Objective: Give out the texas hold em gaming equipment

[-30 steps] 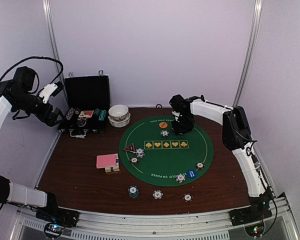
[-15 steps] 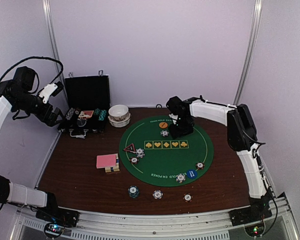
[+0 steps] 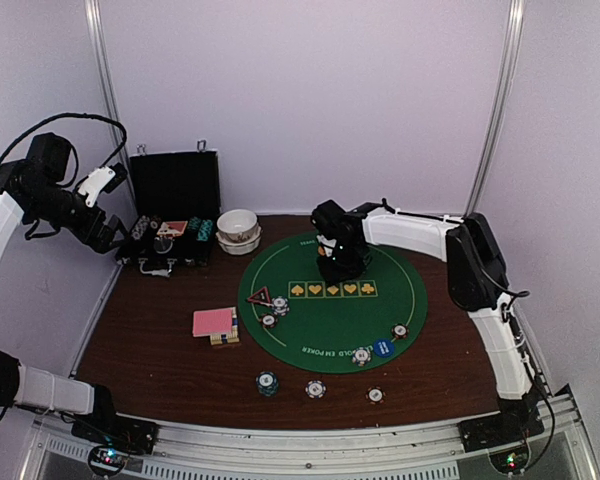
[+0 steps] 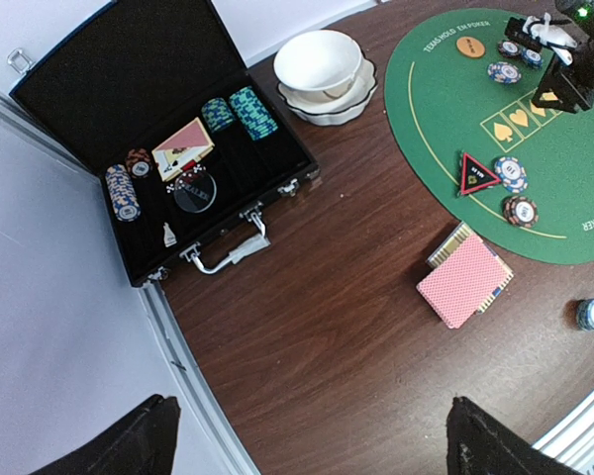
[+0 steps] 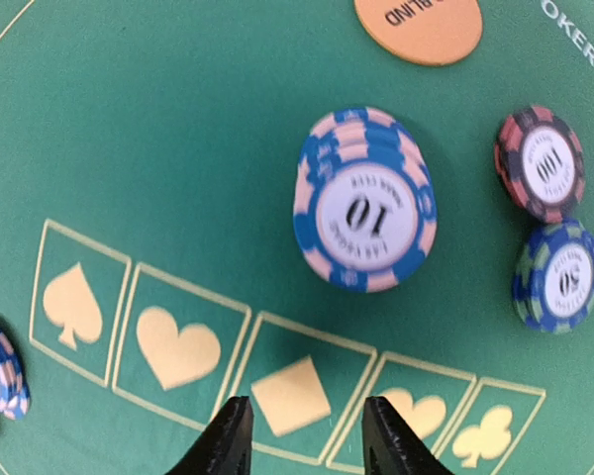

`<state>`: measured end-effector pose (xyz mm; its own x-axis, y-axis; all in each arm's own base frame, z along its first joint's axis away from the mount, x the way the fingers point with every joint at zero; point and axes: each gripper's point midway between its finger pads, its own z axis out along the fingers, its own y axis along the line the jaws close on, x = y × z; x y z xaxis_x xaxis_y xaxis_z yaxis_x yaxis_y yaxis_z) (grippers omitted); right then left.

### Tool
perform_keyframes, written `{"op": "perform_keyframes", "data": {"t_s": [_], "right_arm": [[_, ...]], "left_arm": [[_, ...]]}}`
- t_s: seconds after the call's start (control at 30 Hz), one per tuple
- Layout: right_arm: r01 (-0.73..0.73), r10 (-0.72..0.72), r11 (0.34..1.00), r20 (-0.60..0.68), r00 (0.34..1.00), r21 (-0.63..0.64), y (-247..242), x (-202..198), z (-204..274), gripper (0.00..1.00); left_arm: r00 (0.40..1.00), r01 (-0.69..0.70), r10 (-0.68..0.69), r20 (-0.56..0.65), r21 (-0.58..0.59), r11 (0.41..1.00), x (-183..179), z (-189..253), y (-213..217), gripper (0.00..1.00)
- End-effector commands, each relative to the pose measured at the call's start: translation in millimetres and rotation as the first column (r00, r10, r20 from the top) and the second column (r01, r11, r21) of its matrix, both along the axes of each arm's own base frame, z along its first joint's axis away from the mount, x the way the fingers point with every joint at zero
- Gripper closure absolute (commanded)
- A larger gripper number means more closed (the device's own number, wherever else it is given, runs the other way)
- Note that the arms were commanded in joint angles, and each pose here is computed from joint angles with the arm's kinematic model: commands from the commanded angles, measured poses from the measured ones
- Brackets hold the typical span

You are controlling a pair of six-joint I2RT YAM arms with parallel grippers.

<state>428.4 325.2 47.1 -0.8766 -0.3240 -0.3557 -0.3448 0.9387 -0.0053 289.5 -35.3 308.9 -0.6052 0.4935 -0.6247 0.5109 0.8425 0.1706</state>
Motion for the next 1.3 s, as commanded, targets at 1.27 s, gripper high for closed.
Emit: {"op": "perform_keyframes", "data": {"t_s": [1.27], "right_arm": [[-0.053,0.044,0.992,0.081,0.996,0.114,27,-21,54,0.44]], "left_arm": [[0.999,-0.001,0.001,0.049,0.013,1.000,2,11,3,0.02]]}}
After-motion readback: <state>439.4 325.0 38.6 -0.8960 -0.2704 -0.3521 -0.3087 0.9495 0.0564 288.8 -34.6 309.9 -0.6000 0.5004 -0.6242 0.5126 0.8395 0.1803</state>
